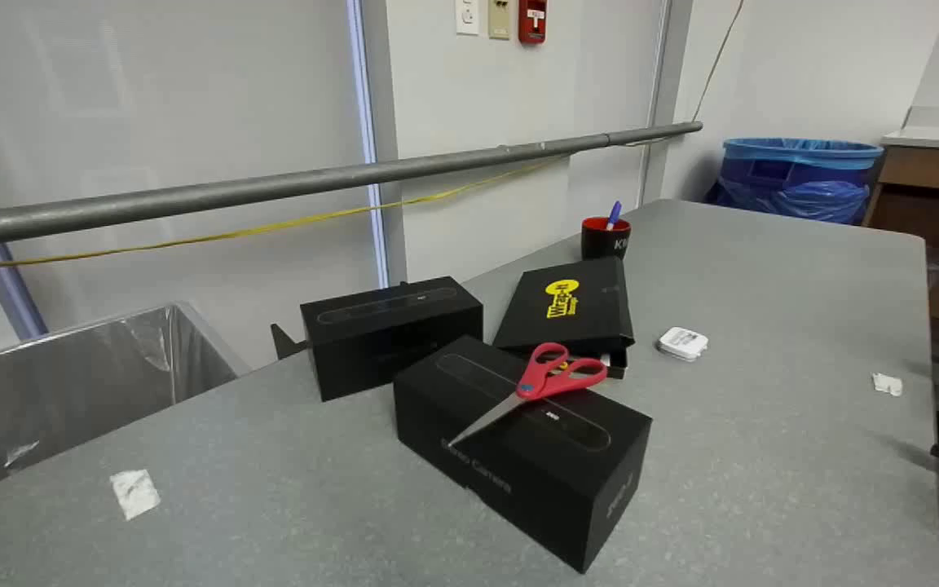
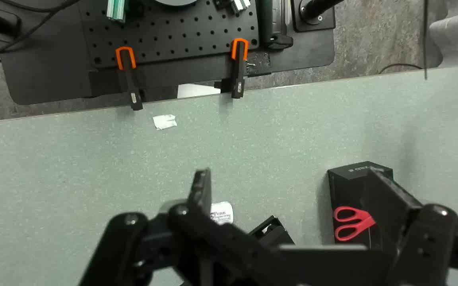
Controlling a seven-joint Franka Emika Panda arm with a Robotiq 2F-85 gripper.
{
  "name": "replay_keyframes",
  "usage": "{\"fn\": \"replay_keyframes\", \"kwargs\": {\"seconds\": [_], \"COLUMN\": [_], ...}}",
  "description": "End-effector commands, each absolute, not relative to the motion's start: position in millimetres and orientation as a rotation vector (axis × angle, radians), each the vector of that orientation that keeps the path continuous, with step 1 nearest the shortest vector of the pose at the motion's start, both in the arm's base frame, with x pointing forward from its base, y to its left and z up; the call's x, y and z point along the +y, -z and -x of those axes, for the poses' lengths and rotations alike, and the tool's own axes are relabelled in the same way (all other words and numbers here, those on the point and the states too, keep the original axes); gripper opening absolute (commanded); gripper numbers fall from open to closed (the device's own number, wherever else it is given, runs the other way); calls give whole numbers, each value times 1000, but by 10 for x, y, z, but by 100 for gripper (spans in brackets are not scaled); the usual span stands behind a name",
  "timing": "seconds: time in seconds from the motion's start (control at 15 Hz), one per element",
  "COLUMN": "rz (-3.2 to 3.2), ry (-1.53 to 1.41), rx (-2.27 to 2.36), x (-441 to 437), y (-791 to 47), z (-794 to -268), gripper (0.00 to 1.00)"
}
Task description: Remove the pen from the cup and put it on the table
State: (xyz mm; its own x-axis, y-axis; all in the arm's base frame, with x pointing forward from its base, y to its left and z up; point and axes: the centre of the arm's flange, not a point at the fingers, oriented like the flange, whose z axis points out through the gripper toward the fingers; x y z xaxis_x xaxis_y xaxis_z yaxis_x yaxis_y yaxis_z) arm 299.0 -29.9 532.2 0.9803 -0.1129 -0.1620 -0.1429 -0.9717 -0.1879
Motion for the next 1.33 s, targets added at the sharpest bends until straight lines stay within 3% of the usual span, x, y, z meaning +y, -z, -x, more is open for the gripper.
{"fn": "replay_keyframes", "kwargs": {"seconds": [0.0,0.53,0.73,1.27], "rz": [2927,2927,2964,2909], "ry": [-224,-224,-80,330], "rx": [191,191,227,634], "x": [-299,-299,-302,-1230], "y": [-5319,-5320,-5287,-5310], "z": [-2992,-2992,-3014,-4267], "gripper": [100,100,100,100]}}
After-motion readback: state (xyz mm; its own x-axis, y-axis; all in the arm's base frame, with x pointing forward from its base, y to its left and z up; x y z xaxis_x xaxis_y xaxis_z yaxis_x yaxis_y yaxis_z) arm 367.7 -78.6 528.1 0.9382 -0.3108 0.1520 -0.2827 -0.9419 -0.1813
